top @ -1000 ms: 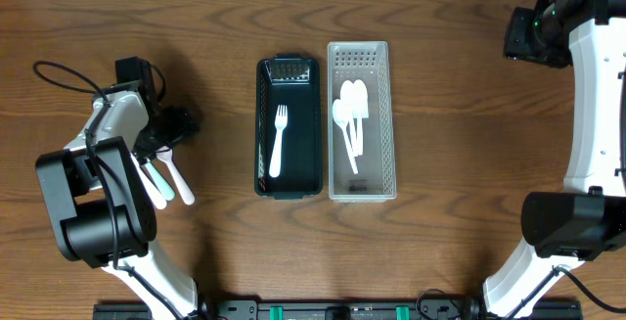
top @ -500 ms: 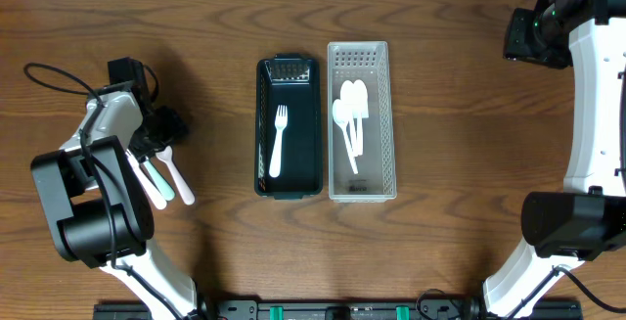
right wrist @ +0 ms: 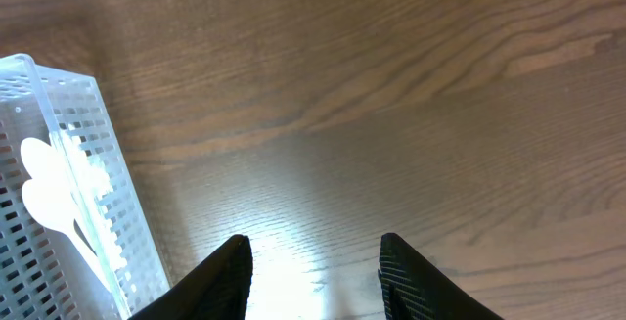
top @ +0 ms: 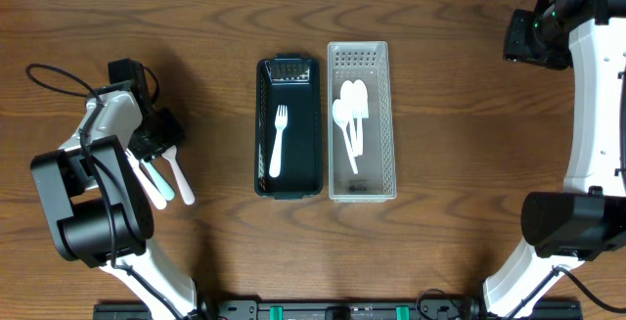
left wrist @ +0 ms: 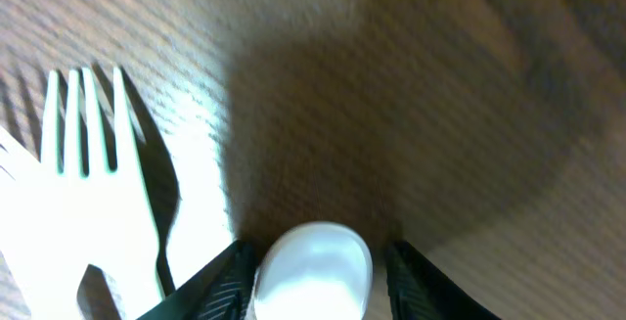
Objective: Pack container
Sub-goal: 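Close the left gripper on the white spoon's bowl, then lift the spoon with left gripper, lower into black basket, release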
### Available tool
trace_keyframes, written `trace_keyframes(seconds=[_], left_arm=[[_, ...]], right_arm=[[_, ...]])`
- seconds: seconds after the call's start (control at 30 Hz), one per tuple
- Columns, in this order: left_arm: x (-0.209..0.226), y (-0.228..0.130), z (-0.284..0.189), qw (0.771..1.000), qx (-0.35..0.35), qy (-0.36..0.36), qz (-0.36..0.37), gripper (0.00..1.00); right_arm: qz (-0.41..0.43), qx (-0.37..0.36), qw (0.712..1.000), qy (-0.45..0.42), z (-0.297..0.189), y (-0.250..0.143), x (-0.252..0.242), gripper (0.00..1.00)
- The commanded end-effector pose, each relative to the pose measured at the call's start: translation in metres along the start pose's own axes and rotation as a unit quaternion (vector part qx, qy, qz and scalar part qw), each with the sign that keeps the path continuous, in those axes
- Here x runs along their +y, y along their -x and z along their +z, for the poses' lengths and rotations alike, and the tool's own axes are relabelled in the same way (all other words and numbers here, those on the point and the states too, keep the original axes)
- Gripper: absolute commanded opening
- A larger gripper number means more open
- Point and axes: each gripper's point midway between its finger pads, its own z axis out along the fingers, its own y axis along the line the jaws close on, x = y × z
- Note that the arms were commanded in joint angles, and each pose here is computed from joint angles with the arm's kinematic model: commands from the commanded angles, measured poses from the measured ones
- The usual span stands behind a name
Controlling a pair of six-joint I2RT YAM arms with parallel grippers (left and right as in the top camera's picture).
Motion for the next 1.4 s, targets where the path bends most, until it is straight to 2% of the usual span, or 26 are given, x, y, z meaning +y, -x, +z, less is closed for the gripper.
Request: trace_keyframes(seconds=[0.0,0.2,0.3,0.47,0.87,1.1,1.37], left_arm=[[0.008,-0.021,0.021,0.999,0.049,0.015,0.012,0.48],[0.009,-0.024,0.021,0.998,0.054,0.016,0.023,0.48],[0.010,-0.024,0.021,0.998,0.053,0.021,0.023,0.43],[0.012,-0.025,0.021,0.998,0.055,0.024,0.027,0.41],[0.012,-0.025,0.021,0.998,0.055,0.024,0.032,0.29],[0.011,-0.023,0.009,0.998,0.045,0.022,0.043,0.28],[0.003,-0.023,-0.025,0.997,0.014,0.025,0.070,0.28]], right_arm=[[-0.006,0.000,1.000,-0.007,0.000,0.000,-0.003,0.45],[-0.006,0.000,1.000,-0.007,0.000,0.000,-0.003,0.45],[-0.006,0.000,1.000,-0.007,0.000,0.000,-0.003,0.45],[-0.006,0.000,1.000,-0.007,0.000,0.000,-0.003,0.45],[-0.006,-0.001,1.000,-0.007,0.000,0.000,-0.003,0.45],[-0.004,-0.002,1.000,-0.007,0.000,0.001,-0.003,0.45],[0.000,-0.006,1.000,-0.006,0.000,0.003,-0.003,0.45]])
